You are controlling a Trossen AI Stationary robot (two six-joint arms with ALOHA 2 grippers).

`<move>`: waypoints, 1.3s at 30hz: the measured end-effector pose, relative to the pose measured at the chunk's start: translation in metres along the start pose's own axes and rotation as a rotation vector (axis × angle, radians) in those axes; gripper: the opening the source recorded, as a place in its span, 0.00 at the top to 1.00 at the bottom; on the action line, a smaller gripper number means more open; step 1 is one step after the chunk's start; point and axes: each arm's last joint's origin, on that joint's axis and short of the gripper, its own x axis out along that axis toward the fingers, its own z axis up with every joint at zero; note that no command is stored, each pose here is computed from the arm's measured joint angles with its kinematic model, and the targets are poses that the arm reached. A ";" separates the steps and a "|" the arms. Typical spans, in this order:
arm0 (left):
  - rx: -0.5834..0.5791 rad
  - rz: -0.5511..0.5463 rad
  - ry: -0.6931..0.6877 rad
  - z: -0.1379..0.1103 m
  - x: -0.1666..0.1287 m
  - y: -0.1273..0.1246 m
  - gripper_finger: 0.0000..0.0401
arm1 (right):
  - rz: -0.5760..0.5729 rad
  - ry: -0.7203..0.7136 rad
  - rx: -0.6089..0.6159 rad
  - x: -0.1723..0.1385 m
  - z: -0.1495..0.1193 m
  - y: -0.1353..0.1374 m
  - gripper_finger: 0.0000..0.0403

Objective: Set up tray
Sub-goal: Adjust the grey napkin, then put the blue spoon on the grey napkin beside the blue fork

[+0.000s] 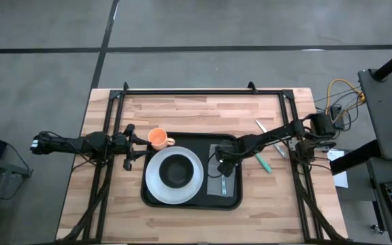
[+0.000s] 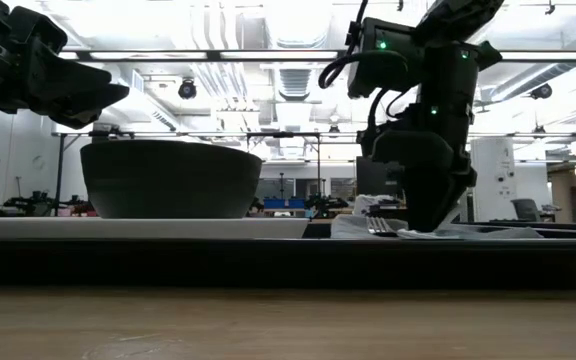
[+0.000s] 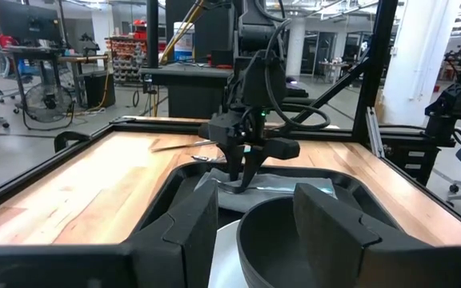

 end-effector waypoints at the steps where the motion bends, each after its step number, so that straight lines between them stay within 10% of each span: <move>1: 0.000 0.000 0.000 0.000 0.000 0.000 0.64 | -0.001 -0.001 0.000 0.000 0.000 0.000 0.74; 39: 0.000 0.000 0.000 0.000 0.000 0.000 0.64 | -0.051 0.037 0.154 -0.065 -0.019 -0.027 0.56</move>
